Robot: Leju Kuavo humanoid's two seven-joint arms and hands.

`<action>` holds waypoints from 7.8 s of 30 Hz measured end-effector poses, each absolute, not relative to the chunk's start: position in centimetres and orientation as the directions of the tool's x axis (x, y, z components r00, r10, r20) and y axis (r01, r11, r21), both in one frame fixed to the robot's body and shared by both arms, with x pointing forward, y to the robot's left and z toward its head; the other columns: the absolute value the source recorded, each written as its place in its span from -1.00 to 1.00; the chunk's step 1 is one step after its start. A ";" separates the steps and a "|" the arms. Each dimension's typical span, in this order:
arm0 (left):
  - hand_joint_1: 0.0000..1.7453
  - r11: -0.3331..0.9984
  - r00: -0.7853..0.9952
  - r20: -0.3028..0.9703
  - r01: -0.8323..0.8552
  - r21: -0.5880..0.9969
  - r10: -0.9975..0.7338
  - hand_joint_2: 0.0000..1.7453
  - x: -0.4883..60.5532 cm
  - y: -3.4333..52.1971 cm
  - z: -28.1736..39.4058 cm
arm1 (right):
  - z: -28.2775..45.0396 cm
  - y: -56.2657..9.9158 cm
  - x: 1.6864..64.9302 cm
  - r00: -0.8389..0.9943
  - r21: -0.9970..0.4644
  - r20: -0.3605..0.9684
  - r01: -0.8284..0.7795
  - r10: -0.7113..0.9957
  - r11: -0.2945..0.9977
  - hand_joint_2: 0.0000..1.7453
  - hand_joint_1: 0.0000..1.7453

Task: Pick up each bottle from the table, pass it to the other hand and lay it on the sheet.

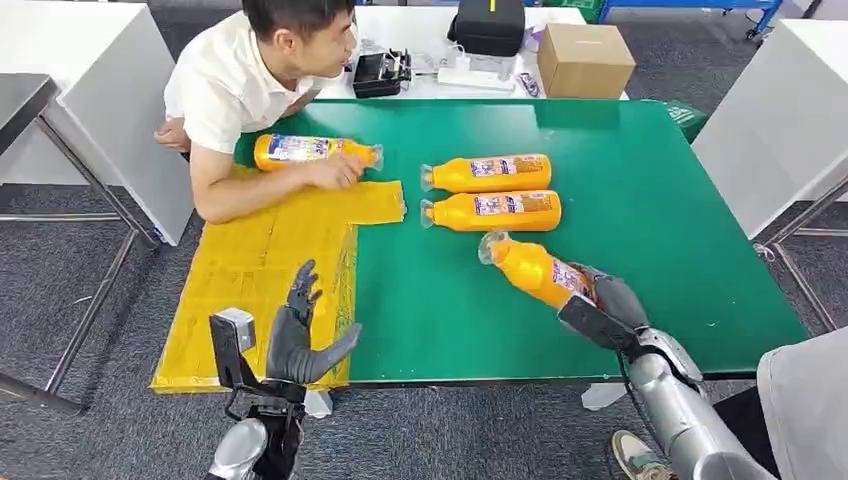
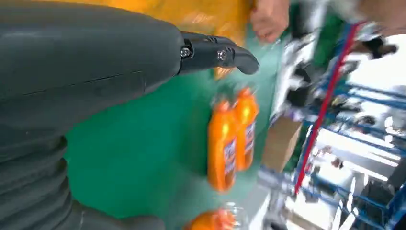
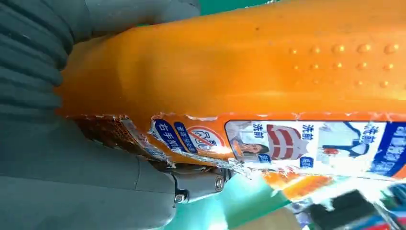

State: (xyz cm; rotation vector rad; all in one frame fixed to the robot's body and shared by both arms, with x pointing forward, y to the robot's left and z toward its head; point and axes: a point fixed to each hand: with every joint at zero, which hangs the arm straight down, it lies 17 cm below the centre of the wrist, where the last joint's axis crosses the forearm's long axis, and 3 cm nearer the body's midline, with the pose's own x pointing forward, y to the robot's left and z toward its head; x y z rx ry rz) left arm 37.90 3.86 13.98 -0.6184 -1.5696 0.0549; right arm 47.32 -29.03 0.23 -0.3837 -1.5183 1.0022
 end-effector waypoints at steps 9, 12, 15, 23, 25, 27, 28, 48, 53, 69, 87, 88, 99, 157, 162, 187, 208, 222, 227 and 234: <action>-1.00 0.722 0.191 0.842 0.443 -0.532 0.504 1.00 34.8 0.2 12.4 | 5.0 -16.4 44.9 -0.347 -0.532 0.840 -0.373 0.417 0.760 1.00 1.00; -1.00 0.718 0.182 0.853 0.471 -0.513 0.490 1.00 34.3 -0.3 12.5 | 6.6 -14.0 44.5 -0.370 -0.483 0.863 -0.401 0.344 0.778 1.00 1.00; -1.00 0.713 0.146 0.867 0.512 -0.479 0.477 1.00 34.1 -1.1 13.5 | 7.5 -10.2 43.4 -0.379 -0.427 0.888 -0.467 0.262 0.774 1.00 1.00; -1.00 0.702 0.115 0.872 0.547 -0.456 0.476 1.00 34.4 -1.9 14.9 | 8.5 -3.7 41.1 -0.385 -0.362 0.910 -0.555 0.155 0.749 1.00 1.00; -1.00 0.701 0.114 0.871 0.547 -0.457 0.478 1.00 34.4 -1.9 15.0 | 8.5 -3.2 40.9 -0.384 -0.358 0.912 -0.563 0.148 0.745 1.00 1.00; -1.00 0.698 0.108 0.866 0.546 -0.462 0.489 1.00 34.5 -1.8 15.2 | 8.5 -2.5 40.5 -0.381 -0.351 0.914 -0.578 0.137 0.737 1.00 1.00; -1.00 0.698 0.105 0.865 0.547 -0.463 0.491 1.00 34.6 -1.8 15.4 | 8.5 -2.1 40.3 -0.380 -0.349 0.915 -0.584 0.133 0.733 1.00 1.00; 1.00 0.698 0.097 0.825 0.484 -0.528 0.557 1.00 36.7 -1.1 16.7 | 7.9 3.4 37.6 -0.386 -0.367 0.915 -0.671 0.119 0.644 1.00 -0.68; 1.00 0.689 0.090 0.814 0.485 -0.538 0.573 1.00 36.8 -0.8 17.0 | 7.6 3.5 37.4 -0.371 -0.352 0.922 -0.679 0.111 0.644 1.00 -1.00; 1.00 0.948 -0.190 0.939 0.197 -0.250 0.287 1.00 41.7 10.3 15.8 | 7.7 0.6 35.5 -0.515 -0.530 0.811 -0.448 0.277 0.720 -1.00 -1.00; 1.00 0.661 -0.262 0.620 -0.111 0.742 -0.740 1.00 45.5 15.9 14.2 | 10.0 -2.9 33.4 -0.604 -0.604 0.720 -0.303 0.341 0.737 -1.00 -1.00; 1.00 0.606 -0.262 0.572 -0.071 0.792 -0.777 1.00 46.3 14.9 13.1 | 10.4 -2.7 33.5 -0.609 -0.599 0.721 -0.309 0.330 0.739 -1.00 -1.00; 1.00 0.438 -0.245 0.465 0.158 0.885 -0.851 1.00 49.4 11.7 6.8 | 11.6 -1.7 33.9 -0.617 -0.567 0.735 -0.334 0.280 0.753 -1.00 -1.00; -1.00 0.902 -0.109 0.988 0.430 -0.049 0.106 1.00 44.9 4.1 13.8 | 7.2 -5.8 35.2 -0.582 -0.645 0.691 -0.231 0.428 0.728 -1.00 -1.00; -1.00 0.917 -0.153 0.981 0.396 -0.054 0.123 1.00 43.7 4.0 14.9 | 6.7 -7.6 36.4 -0.577 -0.716 0.630 -0.173 0.520 0.676 -1.00 -1.00; -1.00 0.949 -0.366 0.925 0.241 0.204 -0.106 1.00 35.9 6.8 16.8 | 2.2 -31.8 48.6 -0.282 -1.000 0.020 -0.006 0.959 0.020 1.00 -1.00; -1.00 0.947 -0.389 0.921 0.287 0.145 -0.023 1.00 37.7 5.9 18.4 | -2.4 -33.9 51.0 -0.202 -0.921 0.110 -0.390 0.973 0.023 1.00 1.00; -1.00 0.941 -0.381 0.925 0.313 0.126 0.003 1.00 37.8 5.5 18.2 | -2.8 -33.7 50.6 -0.191 -0.897 0.195 -0.432 0.962 0.096 1.00 1.00; -1.00 0.904 -0.260 0.945 0.421 -0.073 0.198 1.00 37.4 4.6 17.9 | -1.8 -29.9 49.2 -0.198 -0.787 0.553 -0.443 0.810 0.429 1.00 1.00; -1.00 0.764 0.057 0.870 0.452 -0.460 0.490 1.00 36.5 3.1 15.4 | 1.6 -18.1 45.7 -0.258 -0.506 0.862 -0.452 0.436 0.734 1.00 1.00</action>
